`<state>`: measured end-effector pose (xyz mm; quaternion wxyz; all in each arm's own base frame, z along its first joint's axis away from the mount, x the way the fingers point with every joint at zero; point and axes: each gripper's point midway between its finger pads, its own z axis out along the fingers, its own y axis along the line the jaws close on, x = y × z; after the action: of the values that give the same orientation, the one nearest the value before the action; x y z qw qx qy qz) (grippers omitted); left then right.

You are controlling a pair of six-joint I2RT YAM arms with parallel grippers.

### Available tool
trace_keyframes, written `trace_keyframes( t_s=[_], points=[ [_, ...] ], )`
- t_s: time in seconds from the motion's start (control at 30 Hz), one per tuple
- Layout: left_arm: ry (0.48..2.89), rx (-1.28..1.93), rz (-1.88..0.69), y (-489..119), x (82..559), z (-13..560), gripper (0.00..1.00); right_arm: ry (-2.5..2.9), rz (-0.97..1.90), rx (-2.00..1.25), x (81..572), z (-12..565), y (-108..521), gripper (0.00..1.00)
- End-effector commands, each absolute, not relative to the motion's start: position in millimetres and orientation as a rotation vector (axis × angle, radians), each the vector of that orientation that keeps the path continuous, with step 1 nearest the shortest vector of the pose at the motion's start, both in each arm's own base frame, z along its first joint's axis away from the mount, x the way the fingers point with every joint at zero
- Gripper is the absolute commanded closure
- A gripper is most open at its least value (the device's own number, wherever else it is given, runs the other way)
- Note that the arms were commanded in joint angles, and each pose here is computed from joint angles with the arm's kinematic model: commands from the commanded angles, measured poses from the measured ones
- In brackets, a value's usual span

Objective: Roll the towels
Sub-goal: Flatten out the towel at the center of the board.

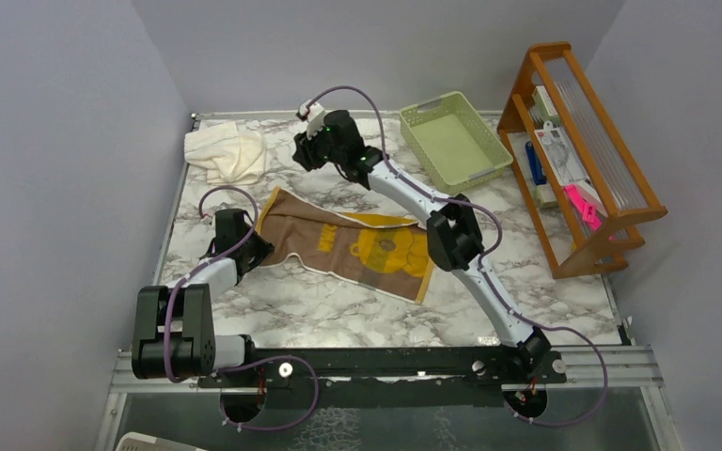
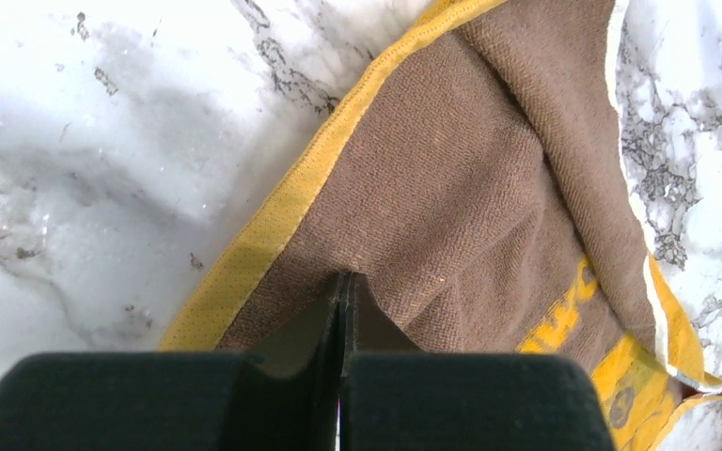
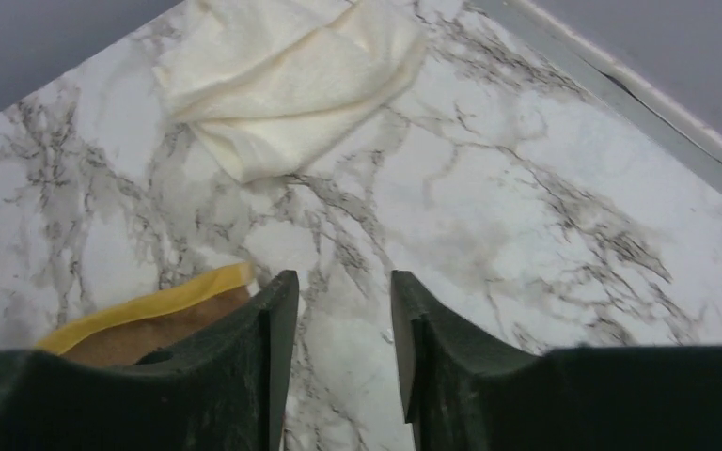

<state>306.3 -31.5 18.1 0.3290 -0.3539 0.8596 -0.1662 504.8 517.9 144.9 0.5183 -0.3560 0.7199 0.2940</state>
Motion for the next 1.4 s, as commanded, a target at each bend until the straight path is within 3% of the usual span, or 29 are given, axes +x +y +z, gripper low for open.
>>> trace_keyframes(
  t_s=[0.0,0.07,0.23,0.4,0.6,0.83,1.07,1.37],
  points=[
    [2.462,-0.964,-0.335,-32,256,-8,1.0,1.786,0.612,-0.752,542,148,471,0.55],
    [2.438,-0.954,-0.337,-31,263,3,1.0,1.823,0.563,-0.768,530,147,452,0.49],
    [2.334,-0.859,-0.256,-18,290,51,1.0,1.876,0.567,-0.764,466,156,399,0.49],
    [2.254,-0.748,-0.292,-27,317,90,0.94,1.96,0.727,-0.707,389,140,360,0.55],
    [2.21,-0.671,-0.393,-51,361,96,0.9,2.106,0.907,-0.699,316,88,338,0.65],
    [2.166,-0.624,-0.379,-58,423,87,0.91,2.2,0.969,-0.669,284,51,324,0.99],
    [2.111,-0.642,-0.353,-55,459,75,0.91,2.26,0.973,-0.645,270,39,314,1.0],
    [2.244,-0.701,-0.109,-19,454,6,0.96,2.377,0.923,-0.602,242,25,287,1.0]
  ],
)
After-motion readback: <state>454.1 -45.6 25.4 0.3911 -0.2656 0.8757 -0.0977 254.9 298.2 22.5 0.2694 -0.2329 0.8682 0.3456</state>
